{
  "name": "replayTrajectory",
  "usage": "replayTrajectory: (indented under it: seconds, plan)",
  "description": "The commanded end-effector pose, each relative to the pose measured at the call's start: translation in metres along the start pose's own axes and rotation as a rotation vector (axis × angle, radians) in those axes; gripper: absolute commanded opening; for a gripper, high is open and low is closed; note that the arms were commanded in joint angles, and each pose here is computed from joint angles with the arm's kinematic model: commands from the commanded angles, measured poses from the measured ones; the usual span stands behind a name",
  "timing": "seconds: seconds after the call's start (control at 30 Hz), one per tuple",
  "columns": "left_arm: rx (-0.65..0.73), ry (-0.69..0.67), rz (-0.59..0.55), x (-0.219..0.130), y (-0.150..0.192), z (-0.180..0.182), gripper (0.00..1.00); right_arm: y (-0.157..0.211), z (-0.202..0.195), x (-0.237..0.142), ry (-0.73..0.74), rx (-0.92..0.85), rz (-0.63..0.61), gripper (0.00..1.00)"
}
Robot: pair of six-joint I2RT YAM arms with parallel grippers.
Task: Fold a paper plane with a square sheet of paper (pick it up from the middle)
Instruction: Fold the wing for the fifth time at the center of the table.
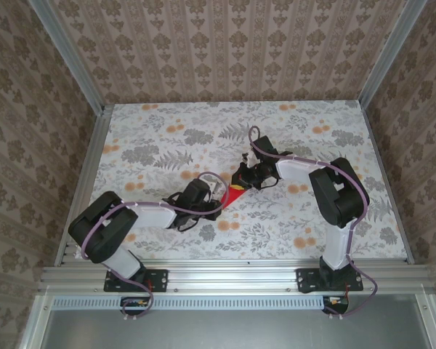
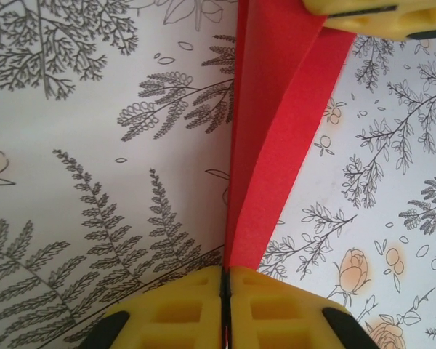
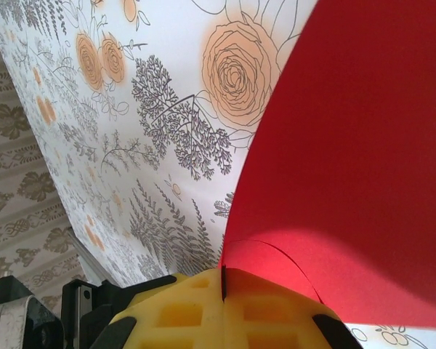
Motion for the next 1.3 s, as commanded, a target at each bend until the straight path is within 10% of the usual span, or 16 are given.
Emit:
replayTrajectory:
  seconds: [0.0, 0.63, 1.0, 1.27]
  plan:
    - [0.041, -0.075, 0.015, 0.001, 0.003, 0.002, 0.08, 0.002, -0.009, 0.002, 0.002, -0.010, 0.018, 0.04]
    - [0.126, -0.250, 0.037, 0.005, 0.010, -0.004, 0.12, 0.015, -0.032, 0.001, 0.096, -0.093, 0.015, 0.06]
    - [0.122, 0.013, 0.028, -0.025, -0.011, -0.036, 0.44, 0.011, -0.041, 0.006, 0.129, -0.131, 0.022, 0.06]
    - [-0.081, 0.139, 0.019, -0.022, -0.039, -0.022, 0.43, 0.008, -0.041, 0.007, 0.103, -0.155, 0.037, 0.07]
Point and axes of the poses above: each hand's point on the last joint's axis, 136 mm out from that joint toward the fingers, its own x axis out along the fingers, its own z axis along the line the jaws close on, y = z × x, the point moved 6 cm from there along -x, back along the fingers, and after that the axes turned 3 degrees about -x, right-handed, at the moved point
